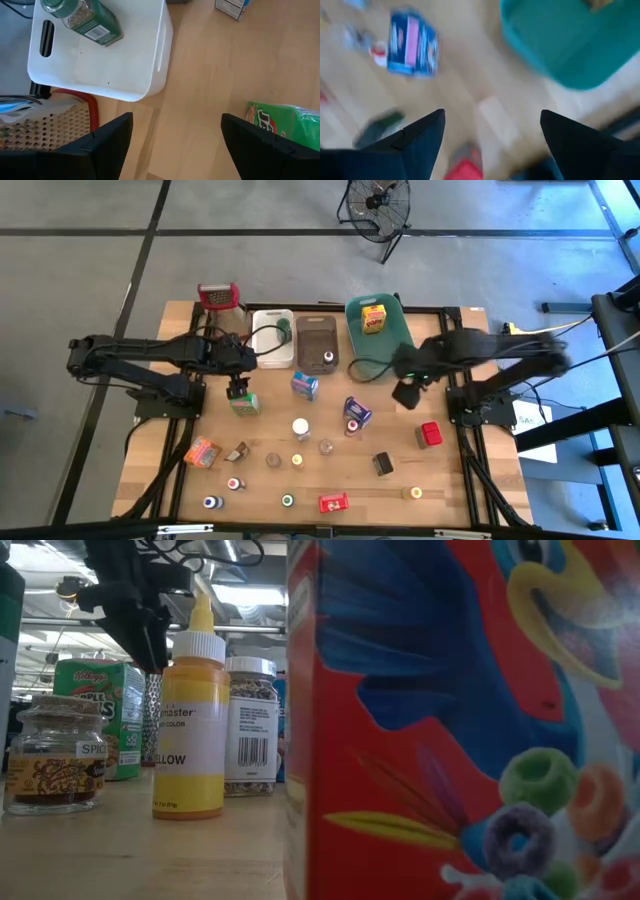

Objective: Pick & Place Kitchen Items
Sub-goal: Put the dark blue cereal box into the right green bin

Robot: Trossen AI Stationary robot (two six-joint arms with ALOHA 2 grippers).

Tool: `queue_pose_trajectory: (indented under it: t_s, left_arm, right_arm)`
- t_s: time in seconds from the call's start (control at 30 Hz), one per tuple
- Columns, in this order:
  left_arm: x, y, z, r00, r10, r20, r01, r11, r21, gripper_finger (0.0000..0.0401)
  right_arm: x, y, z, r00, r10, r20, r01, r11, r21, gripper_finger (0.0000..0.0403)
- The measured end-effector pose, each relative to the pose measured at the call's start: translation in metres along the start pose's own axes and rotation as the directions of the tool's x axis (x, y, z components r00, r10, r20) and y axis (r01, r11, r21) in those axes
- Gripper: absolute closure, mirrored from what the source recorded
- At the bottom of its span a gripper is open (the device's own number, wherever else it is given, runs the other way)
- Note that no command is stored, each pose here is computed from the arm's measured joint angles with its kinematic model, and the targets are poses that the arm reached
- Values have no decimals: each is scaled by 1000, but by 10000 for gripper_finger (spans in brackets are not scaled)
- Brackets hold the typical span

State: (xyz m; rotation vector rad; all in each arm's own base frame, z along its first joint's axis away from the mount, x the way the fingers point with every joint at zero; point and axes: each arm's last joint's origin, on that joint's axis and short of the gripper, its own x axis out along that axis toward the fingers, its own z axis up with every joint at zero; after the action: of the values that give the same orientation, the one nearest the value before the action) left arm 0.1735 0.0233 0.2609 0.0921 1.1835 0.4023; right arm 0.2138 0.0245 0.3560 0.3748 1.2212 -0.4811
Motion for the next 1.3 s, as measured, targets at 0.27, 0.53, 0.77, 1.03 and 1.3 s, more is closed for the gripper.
queue_pose_trajectory:
  t_s: [0.27,0.53,0.77,1.03,1.3]
  left_arm:
    - [0,0,0,1000,-1,0,1,1000,1,102]
    - [0,-1,0,1000,-19,2,19,1000,1,102]
    - [0,-1,1,1000,-20,4,20,1000,2,102]
    - [0,-1,1,1000,-20,5,20,1000,1,102]
    - [0,-1,1,1000,-20,5,20,1000,0,102]
  right_arm:
    - [27,7,3,948,262,180,-228,956,-186,73]
    - [75,31,34,981,191,42,-180,964,-194,73]
    - [88,50,65,991,122,-45,-129,973,-191,73]
    - [102,65,80,977,161,-138,-174,981,-86,73]
    - [109,58,84,970,160,-184,-163,987,-4,73]
